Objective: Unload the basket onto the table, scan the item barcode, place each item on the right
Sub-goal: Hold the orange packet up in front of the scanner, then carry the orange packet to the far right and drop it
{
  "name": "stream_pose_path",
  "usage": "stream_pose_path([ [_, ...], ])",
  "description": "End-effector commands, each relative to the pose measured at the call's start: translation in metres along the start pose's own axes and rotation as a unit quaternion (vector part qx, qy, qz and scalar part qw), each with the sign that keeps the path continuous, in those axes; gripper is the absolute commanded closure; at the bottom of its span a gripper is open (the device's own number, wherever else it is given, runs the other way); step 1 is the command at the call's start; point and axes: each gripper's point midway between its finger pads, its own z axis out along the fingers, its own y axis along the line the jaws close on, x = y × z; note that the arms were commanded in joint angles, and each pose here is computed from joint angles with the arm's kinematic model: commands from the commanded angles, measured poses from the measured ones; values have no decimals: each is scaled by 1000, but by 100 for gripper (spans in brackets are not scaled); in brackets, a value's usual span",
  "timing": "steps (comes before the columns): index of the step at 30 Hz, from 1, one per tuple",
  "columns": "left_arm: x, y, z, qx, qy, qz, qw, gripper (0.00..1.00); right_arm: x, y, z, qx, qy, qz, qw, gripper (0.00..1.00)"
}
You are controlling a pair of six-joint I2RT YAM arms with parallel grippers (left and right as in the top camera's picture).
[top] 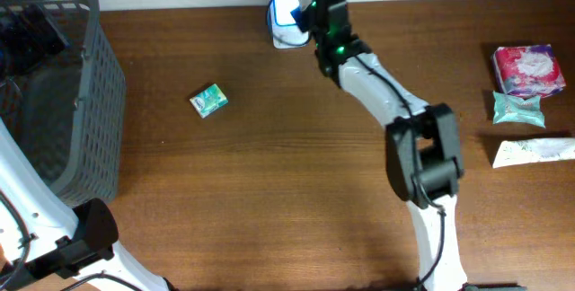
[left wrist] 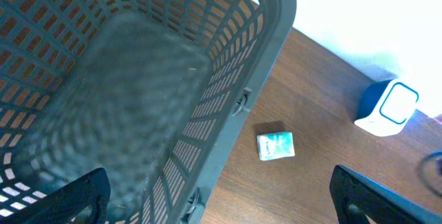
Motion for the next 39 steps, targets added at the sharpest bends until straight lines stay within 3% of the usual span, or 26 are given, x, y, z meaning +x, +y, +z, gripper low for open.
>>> stream_pose_path([
  [1, -1, 1, -9, 2, -10, 4, 1000, 1, 10, 31, 7, -27, -1, -60, 998, 96],
  [7, -1, 1, -9, 2, -10, 4, 1000, 1, 1, 19, 5, 0, 0, -53, 999, 96],
  [10, -1, 1, -9, 2, -10, 4, 1000, 1, -13, -67, -14, 177, 24, 49, 983, 96],
  [13, -1, 1, -9, 2, -10, 4, 1000, 1, 0, -164, -67, 350, 65, 157, 921, 96],
  [16, -1, 1, -9, 2, -10, 4, 1000, 1, 42, -237, -130, 459, 120, 252, 843, 96],
  [19, -1, 1, -9, 2, -10, 3, 1000, 1, 110, -283, -192, 496, 203, 345, 771, 96],
  [22, -1, 1, -9, 2, -10, 4, 1000, 1, 176, -307, -235, 499, 292, 391, 716, 96],
  [23, -1, 1, -9, 2, -10, 4, 1000, 1, 205, -315, -257, 502, 328, 418, 683, 96],
  [26, -1, 1, -9, 2, -10, 3, 1000, 1, 248, -331, -299, 513, 364, 475, 615, 96],
  [31, -1, 1, -9, 2, -10, 4, 1000, 1, 296, -351, -344, 518, 390, 522, 554, 92],
  [36, -1, 1, -9, 2, -10, 4, 1000, 1, 333, -359, -365, 540, 389, 530, 526, 85],
  [37, -1, 1, -9, 2, -10, 4, 1000, 1, 338, -359, -367, 542, 389, 530, 524, 78],
  [39, -1, 1, -9, 2, -10, 4, 1000, 1, 337, -361, -364, 538, 389, 525, 533, 18],
])
